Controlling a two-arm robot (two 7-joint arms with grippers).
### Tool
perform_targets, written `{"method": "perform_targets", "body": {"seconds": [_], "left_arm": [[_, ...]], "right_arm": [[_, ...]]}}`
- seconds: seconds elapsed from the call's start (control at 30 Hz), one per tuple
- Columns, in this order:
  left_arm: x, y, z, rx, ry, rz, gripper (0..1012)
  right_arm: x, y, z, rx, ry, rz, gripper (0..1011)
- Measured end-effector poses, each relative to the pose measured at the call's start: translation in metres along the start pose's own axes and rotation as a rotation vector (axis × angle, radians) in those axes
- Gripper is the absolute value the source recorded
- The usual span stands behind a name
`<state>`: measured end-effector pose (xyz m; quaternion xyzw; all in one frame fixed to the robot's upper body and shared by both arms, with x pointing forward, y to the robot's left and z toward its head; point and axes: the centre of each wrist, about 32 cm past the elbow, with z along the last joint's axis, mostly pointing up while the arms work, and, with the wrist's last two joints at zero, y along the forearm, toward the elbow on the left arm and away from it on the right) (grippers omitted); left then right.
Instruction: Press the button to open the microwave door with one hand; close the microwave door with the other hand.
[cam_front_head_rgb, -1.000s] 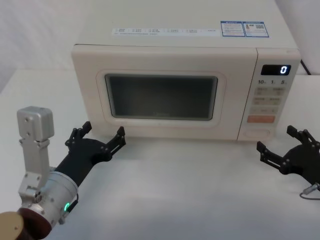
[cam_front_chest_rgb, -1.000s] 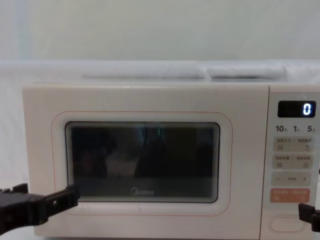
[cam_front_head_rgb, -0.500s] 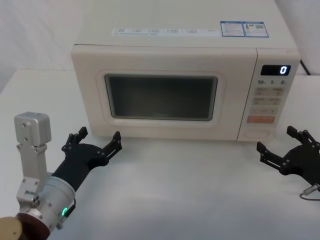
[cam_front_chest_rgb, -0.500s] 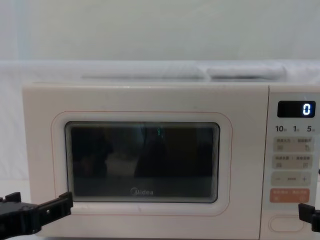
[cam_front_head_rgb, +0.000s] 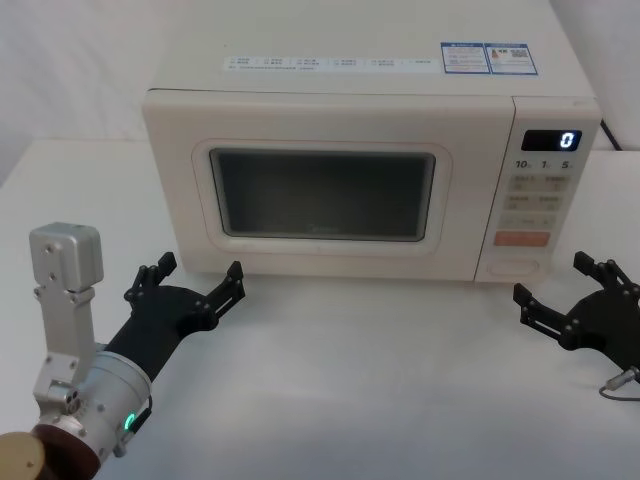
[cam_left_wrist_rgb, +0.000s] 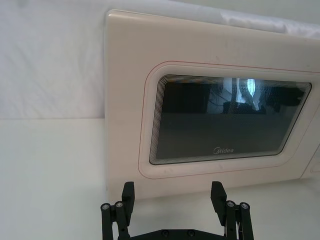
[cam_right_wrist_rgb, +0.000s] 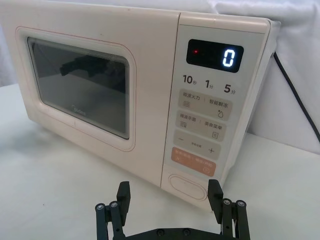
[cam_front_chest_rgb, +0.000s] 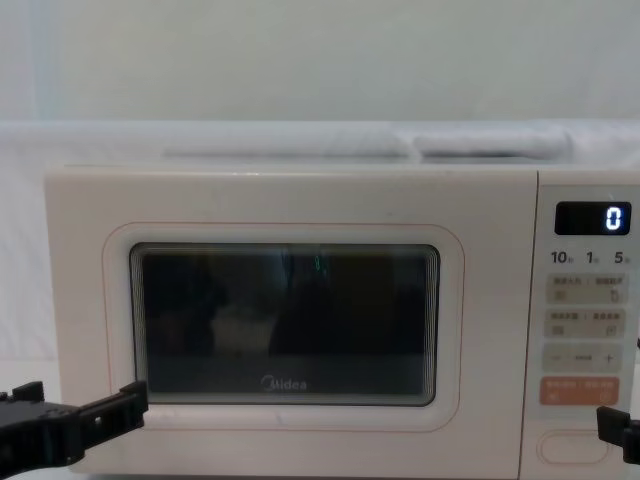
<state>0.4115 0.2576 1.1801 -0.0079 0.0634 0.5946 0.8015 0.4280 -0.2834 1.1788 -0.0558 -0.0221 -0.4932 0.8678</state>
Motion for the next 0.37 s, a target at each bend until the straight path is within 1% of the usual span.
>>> {"method": "perform_targets", "body": {"seconds": [0.37], "left_arm": [[-0.0002,-0.0002,0.0004,0.000,0.000,-0.001,1001]], "right_arm": [[0.0000,0.0000,0.0000,0.000,0.000,0.000,1000]]}}
